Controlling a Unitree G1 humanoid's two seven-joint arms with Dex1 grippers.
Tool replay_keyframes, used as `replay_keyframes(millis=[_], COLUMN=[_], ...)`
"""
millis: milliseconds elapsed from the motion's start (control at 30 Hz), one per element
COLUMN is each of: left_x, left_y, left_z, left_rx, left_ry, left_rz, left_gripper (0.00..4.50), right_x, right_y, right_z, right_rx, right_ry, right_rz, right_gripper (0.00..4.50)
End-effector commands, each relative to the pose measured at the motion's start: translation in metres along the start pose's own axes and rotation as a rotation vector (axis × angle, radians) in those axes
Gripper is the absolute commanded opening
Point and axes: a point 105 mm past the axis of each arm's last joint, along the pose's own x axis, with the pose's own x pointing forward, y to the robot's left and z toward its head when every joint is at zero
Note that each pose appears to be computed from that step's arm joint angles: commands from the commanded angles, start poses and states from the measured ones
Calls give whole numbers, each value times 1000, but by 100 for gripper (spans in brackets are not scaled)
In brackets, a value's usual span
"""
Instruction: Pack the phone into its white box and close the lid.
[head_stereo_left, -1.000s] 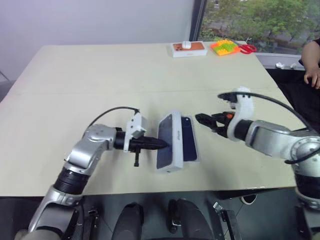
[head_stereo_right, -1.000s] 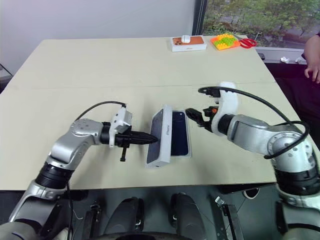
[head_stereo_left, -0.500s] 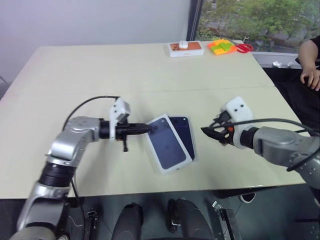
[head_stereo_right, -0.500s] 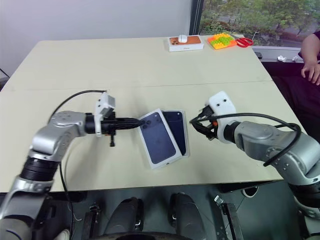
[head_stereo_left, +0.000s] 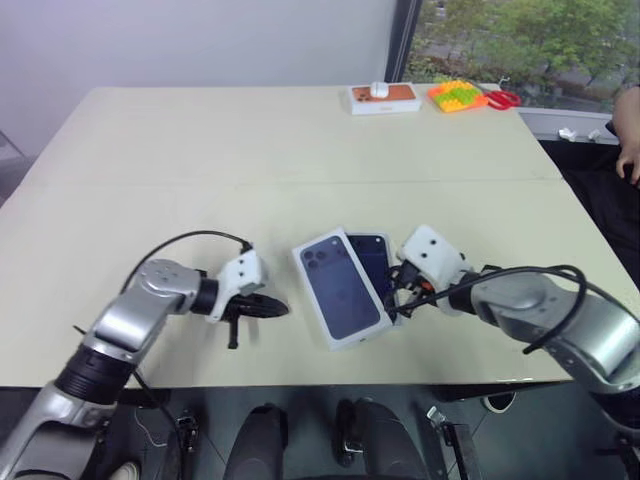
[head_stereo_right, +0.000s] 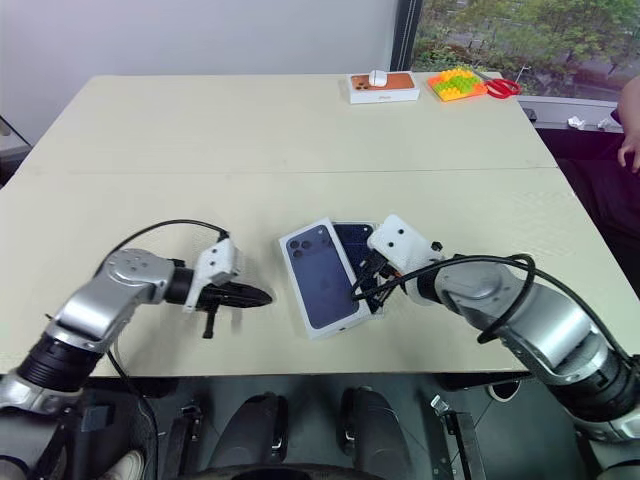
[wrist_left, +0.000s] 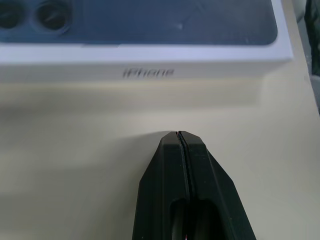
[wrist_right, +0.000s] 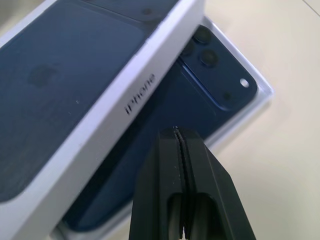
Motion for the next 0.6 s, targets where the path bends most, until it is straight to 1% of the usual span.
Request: replay_keyframes(millis=[33, 133, 267, 500, 600], left_x=[3, 11, 21, 27, 26], left_y=[6, 5, 14, 15, 19], left_z=[16, 19, 38, 46, 54], left_rx=[30, 56, 21, 28, 20], left_ry=[-31, -46, -160, -208, -251], left_rz=[48, 49, 108, 110, 127], left_gripper=[0, 0, 0, 0, 0], right_x=[1, 4, 3, 0, -3], right_y=[2, 6, 8, 7, 8], right_z=[9, 10, 11, 11, 12], right_rx=[-41, -45, -54, -59, -63], right_ry=[-27, -32, -33, -30, -33], right_rz=[4, 20, 31, 32, 38], right_gripper=[4, 4, 4, 4, 4])
